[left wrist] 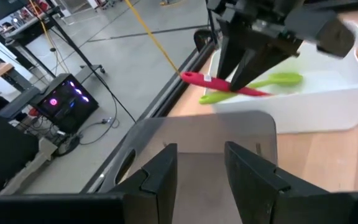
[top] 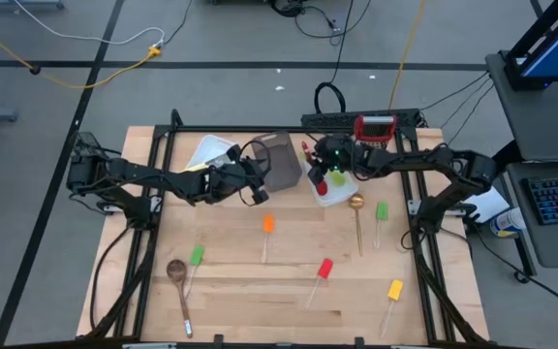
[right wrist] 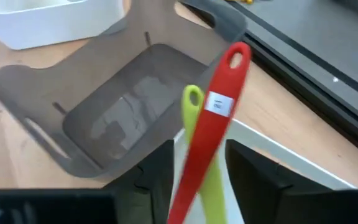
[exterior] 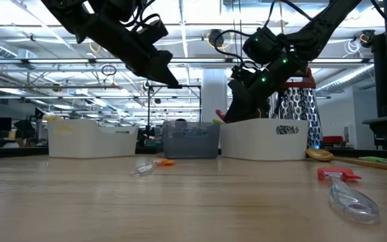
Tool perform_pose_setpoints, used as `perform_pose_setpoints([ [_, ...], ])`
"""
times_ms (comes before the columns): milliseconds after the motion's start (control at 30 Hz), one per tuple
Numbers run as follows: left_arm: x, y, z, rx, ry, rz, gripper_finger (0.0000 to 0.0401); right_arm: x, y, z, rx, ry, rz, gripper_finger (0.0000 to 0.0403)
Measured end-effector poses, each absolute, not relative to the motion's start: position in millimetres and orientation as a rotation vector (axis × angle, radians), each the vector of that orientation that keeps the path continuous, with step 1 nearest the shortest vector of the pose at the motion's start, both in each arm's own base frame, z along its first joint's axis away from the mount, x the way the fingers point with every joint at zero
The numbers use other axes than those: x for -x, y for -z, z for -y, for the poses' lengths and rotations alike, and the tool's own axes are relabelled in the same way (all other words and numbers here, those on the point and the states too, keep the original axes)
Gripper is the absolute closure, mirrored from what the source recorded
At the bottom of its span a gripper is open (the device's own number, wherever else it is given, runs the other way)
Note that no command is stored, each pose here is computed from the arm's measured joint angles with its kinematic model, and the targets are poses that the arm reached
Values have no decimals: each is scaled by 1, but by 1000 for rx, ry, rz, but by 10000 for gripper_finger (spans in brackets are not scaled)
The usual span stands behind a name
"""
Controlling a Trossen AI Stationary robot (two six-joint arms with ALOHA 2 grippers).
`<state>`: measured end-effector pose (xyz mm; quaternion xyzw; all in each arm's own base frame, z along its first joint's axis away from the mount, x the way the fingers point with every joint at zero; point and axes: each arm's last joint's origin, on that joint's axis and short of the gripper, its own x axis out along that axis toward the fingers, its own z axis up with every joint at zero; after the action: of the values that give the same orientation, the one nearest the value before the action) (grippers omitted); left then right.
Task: Pick & Place Kitchen Items
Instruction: Put the red slotted spoon into the right white bin, then put the wooden spoon into the right white bin
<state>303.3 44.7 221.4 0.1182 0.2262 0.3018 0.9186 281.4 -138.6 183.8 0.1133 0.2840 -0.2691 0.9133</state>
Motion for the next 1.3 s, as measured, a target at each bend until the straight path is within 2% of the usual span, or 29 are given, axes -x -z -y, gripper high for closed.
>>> perform_pose_setpoints([
  [200,-299,-213,-43,-237,-612,-552,263,-288,-187,128,-157,498,-569,243],
  [600,-294,-205,-15,-137,-561,-614,263,-302,-189,95,-38,489,-558,251],
  [1067,-258,-206,6,142,-562,-807,263,-312,-191,57,-26,374,-537,252],
  [1300,-245,-201,20,427,-489,-942,263,-318,-199,47,-3,336,-437,252],
])
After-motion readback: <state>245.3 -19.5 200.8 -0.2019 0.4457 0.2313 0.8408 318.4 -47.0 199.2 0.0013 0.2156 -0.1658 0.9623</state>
